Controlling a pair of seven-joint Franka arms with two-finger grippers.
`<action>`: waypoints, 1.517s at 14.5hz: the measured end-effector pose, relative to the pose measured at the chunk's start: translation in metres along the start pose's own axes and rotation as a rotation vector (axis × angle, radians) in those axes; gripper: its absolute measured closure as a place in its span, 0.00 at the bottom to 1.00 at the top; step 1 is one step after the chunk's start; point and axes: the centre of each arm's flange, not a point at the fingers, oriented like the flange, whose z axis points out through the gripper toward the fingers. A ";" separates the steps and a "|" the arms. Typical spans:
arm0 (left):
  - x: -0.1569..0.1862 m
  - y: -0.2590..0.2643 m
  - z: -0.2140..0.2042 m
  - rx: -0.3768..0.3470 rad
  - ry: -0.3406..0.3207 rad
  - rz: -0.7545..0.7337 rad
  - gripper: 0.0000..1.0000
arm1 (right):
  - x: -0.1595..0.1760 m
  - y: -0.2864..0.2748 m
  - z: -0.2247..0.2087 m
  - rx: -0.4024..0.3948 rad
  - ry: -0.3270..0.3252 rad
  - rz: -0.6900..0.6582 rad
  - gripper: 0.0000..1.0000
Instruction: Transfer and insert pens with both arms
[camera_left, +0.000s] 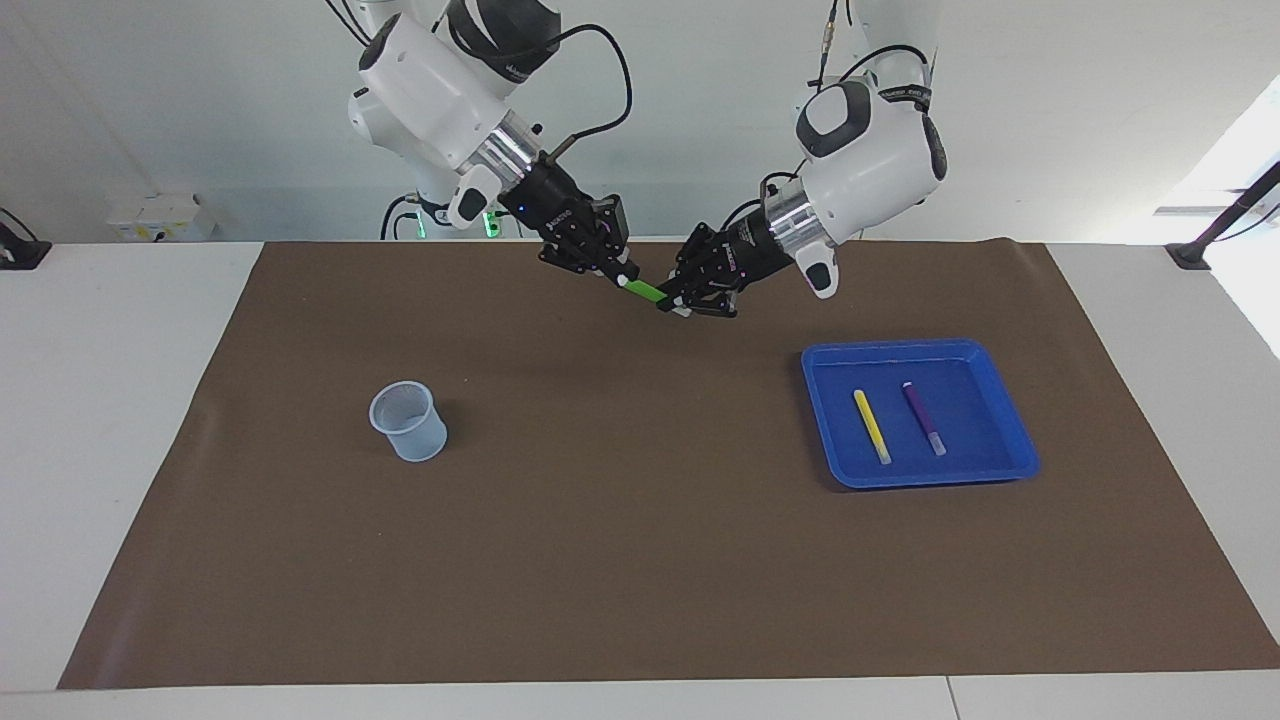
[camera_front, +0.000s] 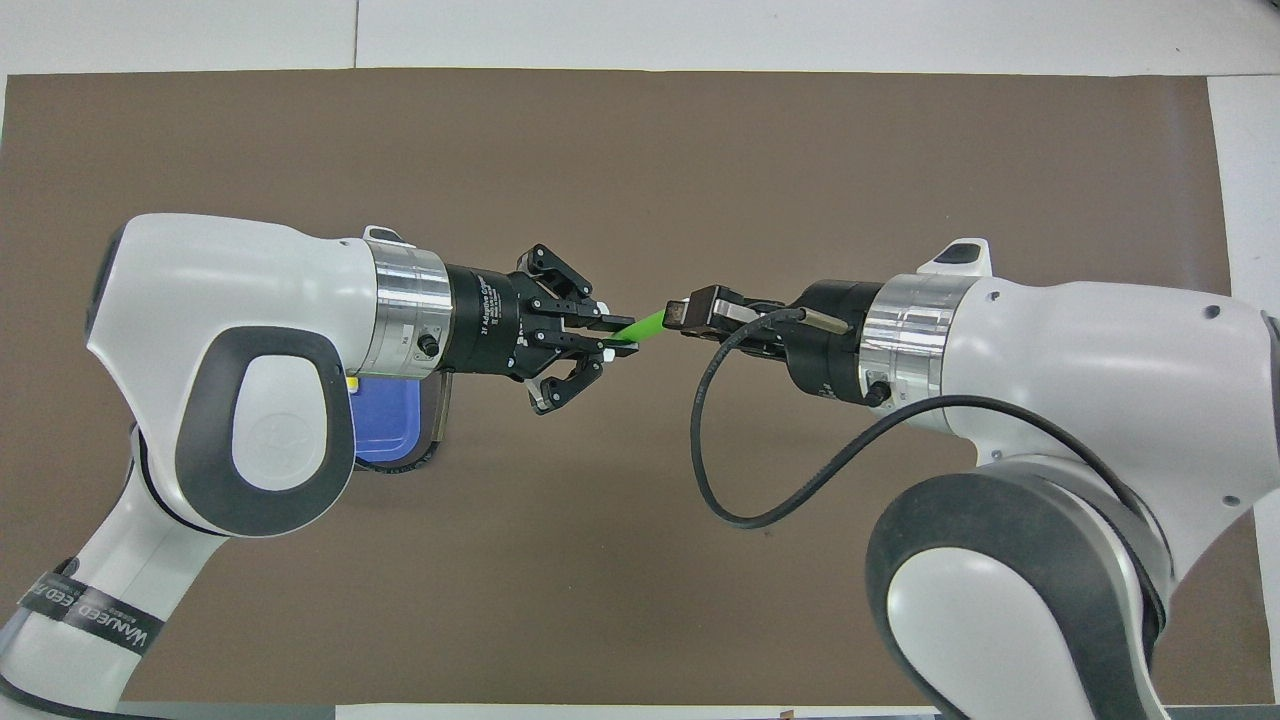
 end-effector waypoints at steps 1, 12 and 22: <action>-0.004 -0.002 -0.003 -0.020 -0.003 0.009 0.68 | 0.000 0.000 0.000 -0.001 -0.003 0.000 0.83; 0.031 0.030 -0.060 -0.164 -0.005 -0.006 0.00 | 0.064 0.056 -0.111 -0.318 -0.177 -0.484 0.83; 0.086 0.028 -0.062 0.013 0.256 0.523 0.00 | 0.105 0.105 -0.159 -0.645 -0.231 -0.883 0.83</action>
